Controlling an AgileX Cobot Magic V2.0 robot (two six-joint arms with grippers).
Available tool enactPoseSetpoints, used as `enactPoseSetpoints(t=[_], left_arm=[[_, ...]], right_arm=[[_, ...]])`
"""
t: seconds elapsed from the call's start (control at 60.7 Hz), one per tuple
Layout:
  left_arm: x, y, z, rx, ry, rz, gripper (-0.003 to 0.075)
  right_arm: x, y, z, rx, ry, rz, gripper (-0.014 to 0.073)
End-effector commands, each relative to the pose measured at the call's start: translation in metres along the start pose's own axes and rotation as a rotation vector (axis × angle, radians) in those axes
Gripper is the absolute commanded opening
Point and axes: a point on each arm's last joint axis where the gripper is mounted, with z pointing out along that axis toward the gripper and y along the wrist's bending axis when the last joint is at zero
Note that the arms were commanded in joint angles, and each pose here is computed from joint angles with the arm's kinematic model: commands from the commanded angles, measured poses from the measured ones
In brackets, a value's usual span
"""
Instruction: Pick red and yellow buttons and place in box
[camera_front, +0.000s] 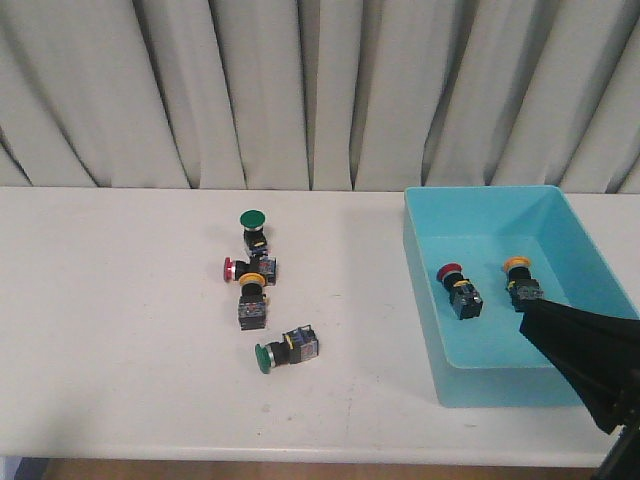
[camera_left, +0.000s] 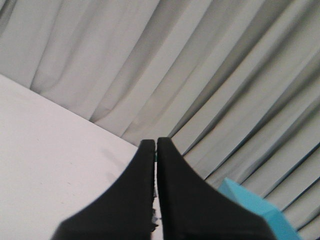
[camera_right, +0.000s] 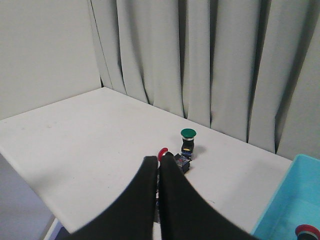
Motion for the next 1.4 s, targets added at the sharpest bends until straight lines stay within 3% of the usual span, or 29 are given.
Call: enactPoseSetpoints(t=[0.0,0.181,0.395,0.56,0.626,0.889,1.005,1.235,1.384], left_arm=[[0.006,0.0047,0.0004,-0.011,0.018,-0.026,-0.0007],[0.0067,0.003,0.0004,0.009,0.027,0.074,-0.0007],[0.0065,0.0059,0.0003,-0.016,0.014,-0.064,-0.0007],[0.0062,0.0062,0.0001,-0.018,0.01,-0.002,-0.0007],[0.006,0.0061,0.0001,-0.017,0.009,0.077,-0.0007],[0.0047,0.0057,0.0001,-0.016,0.002,0.72,-0.0007],[0.0047,0.0061,0.0001,-0.021,0.005,0.925,-0.0007],[0.0043,0.0066,0.0001,-0.027,0.0,0.975,-0.0007],[-0.0004,0.005,-0.0001,-0.035,-0.057,0.911,-0.0007]], right_arm=[[-0.0107,0.0004,-0.0009,-0.004,-0.05,0.017,-0.0003],[-0.0107,0.0004,-0.0009,-0.004,-0.05,0.017,-0.0003],[-0.0107,0.0005,-0.0009,-0.005,-0.05,0.018,-0.0003],[-0.0107,0.0004,-0.0009,-0.004,-0.05,0.018,-0.0003],[-0.0107,0.0005,-0.0009,-0.005,-0.05,0.018,-0.0003],[-0.0107,0.0005,-0.0009,-0.005,-0.05,0.018,-0.0003],[-0.0107,0.0005,-0.0009,-0.005,-0.05,0.018,-0.0003],[-0.0107,0.0005,-0.0009,-0.005,-0.05,0.018,-0.0003],[-0.0107,0.0005,-0.0009,-0.005,-0.05,0.018,-0.0003]])
